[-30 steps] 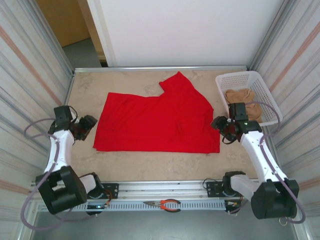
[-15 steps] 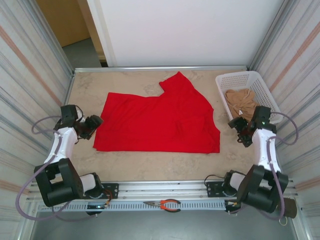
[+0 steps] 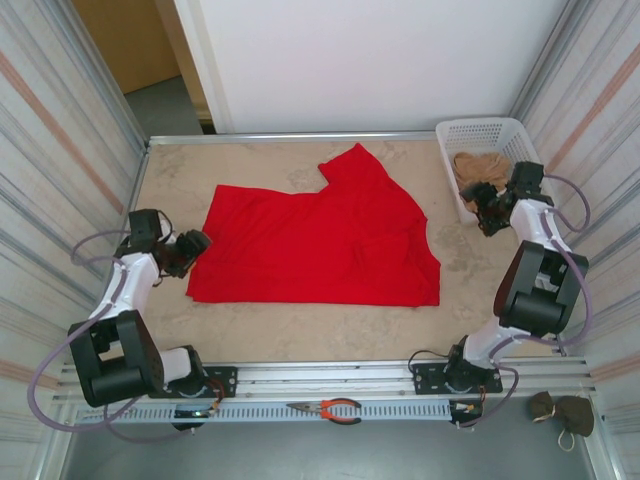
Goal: Fold the inside-out t-shirt
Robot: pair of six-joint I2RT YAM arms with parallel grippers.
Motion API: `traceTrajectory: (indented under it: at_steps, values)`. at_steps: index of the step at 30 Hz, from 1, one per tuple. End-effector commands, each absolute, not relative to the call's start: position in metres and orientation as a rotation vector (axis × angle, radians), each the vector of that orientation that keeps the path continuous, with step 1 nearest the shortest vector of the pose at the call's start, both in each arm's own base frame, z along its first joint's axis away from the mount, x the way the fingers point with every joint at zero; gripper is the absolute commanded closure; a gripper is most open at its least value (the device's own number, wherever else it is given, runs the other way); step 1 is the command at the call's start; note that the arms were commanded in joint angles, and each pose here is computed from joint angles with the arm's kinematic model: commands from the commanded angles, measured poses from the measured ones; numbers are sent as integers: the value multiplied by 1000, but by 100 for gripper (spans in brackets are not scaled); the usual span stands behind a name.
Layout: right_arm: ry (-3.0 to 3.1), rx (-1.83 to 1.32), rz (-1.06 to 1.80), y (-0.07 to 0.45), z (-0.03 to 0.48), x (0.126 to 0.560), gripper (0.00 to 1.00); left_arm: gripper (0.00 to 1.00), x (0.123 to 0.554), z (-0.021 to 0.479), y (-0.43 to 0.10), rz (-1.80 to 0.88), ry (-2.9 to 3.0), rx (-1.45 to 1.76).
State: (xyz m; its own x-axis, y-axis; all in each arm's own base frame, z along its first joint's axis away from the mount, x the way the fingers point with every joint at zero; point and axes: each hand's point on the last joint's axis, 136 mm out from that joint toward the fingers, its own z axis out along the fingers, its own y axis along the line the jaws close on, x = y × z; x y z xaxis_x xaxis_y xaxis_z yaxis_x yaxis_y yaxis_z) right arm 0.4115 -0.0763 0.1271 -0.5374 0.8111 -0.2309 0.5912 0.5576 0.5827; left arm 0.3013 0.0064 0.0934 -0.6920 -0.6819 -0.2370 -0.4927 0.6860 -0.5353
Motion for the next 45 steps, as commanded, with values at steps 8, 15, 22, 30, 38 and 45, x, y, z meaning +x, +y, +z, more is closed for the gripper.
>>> traceTrajectory:
  at_steps: [8,15,22,30,38,45]
  values:
    - [2268,891,628,-9,184,380,23,36,374,124,6,-571,2516,-673]
    - [2462,602,657,77,157,367,26,40,445,113,-5,-303,2674,-354]
    - [2620,488,691,135,104,356,32,41,490,96,8,-47,2704,-240]
    - [2726,552,642,149,58,333,34,46,509,64,14,15,2759,-169]
    - [2776,586,591,150,41,317,34,48,519,44,11,-8,2769,-166]
    - [2827,660,544,143,25,298,33,61,537,38,4,-68,2752,-168]
